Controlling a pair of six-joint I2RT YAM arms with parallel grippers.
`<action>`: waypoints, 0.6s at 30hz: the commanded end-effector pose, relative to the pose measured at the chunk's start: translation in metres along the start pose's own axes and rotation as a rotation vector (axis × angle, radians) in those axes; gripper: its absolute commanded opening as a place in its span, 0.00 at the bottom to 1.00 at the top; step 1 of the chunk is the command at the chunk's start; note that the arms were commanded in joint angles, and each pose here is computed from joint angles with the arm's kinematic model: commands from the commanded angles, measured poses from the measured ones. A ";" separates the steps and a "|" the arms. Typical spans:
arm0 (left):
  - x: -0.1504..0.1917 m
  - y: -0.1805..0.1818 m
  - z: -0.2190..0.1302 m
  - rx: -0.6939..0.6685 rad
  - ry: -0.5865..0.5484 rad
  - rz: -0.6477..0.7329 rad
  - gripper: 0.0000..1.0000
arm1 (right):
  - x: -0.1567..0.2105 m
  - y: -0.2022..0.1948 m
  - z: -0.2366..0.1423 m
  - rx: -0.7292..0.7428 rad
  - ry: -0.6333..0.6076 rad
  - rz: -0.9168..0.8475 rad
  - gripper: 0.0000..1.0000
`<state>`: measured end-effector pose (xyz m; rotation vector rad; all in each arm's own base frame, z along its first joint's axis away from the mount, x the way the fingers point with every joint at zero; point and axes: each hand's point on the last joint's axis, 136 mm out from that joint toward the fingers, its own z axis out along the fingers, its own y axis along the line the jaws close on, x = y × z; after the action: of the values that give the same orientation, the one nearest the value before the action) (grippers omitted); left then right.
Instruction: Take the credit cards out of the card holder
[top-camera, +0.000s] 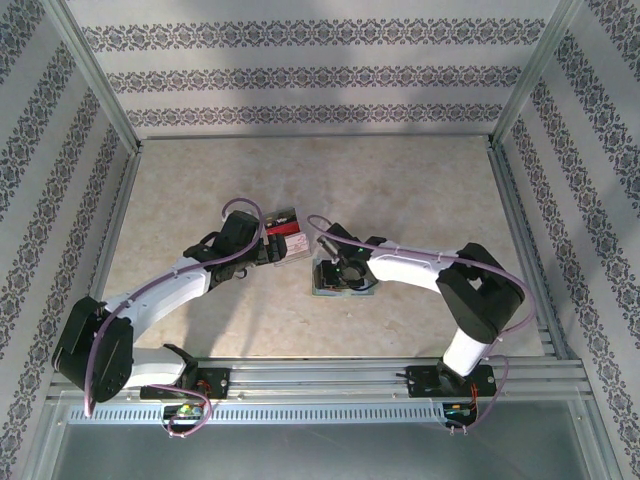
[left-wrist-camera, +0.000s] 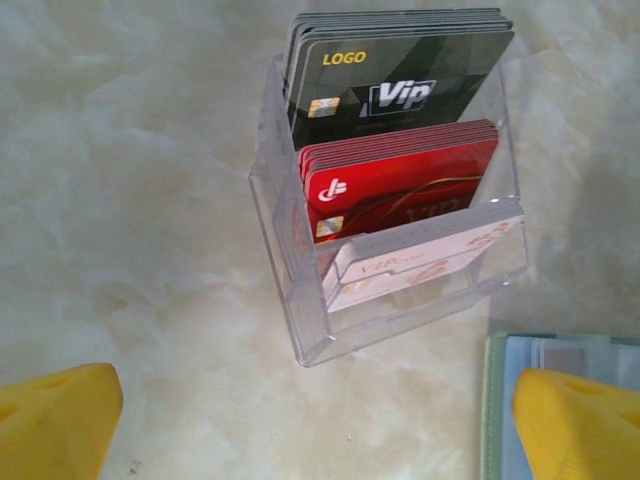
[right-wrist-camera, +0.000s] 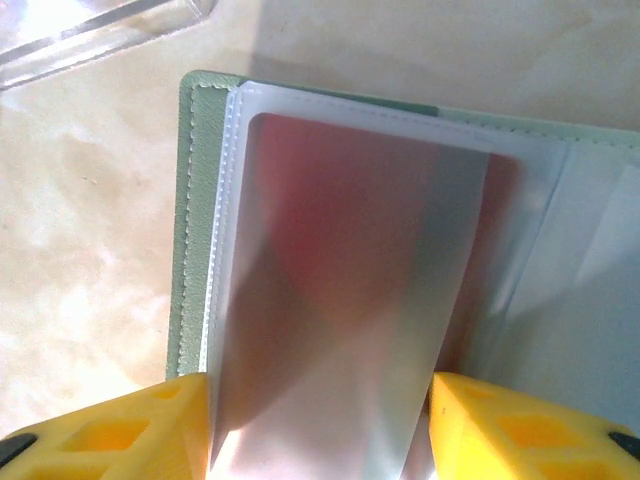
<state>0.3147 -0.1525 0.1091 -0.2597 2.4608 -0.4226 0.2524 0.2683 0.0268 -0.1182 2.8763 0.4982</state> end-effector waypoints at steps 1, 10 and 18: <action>-0.014 -0.021 -0.012 0.084 -0.047 -0.003 1.00 | 0.007 -0.002 0.006 -0.076 0.030 0.046 0.55; 0.001 -0.063 -0.014 0.160 -0.021 0.074 0.83 | 0.007 -0.006 0.002 -0.205 0.026 0.090 0.55; 0.033 -0.093 0.003 0.176 0.040 0.128 0.56 | 0.010 -0.011 -0.003 -0.301 0.013 0.098 0.56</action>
<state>0.2927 -0.2320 0.1158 -0.0211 2.4754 -0.5609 0.2535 0.2628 0.0350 -0.0433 2.7778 0.9218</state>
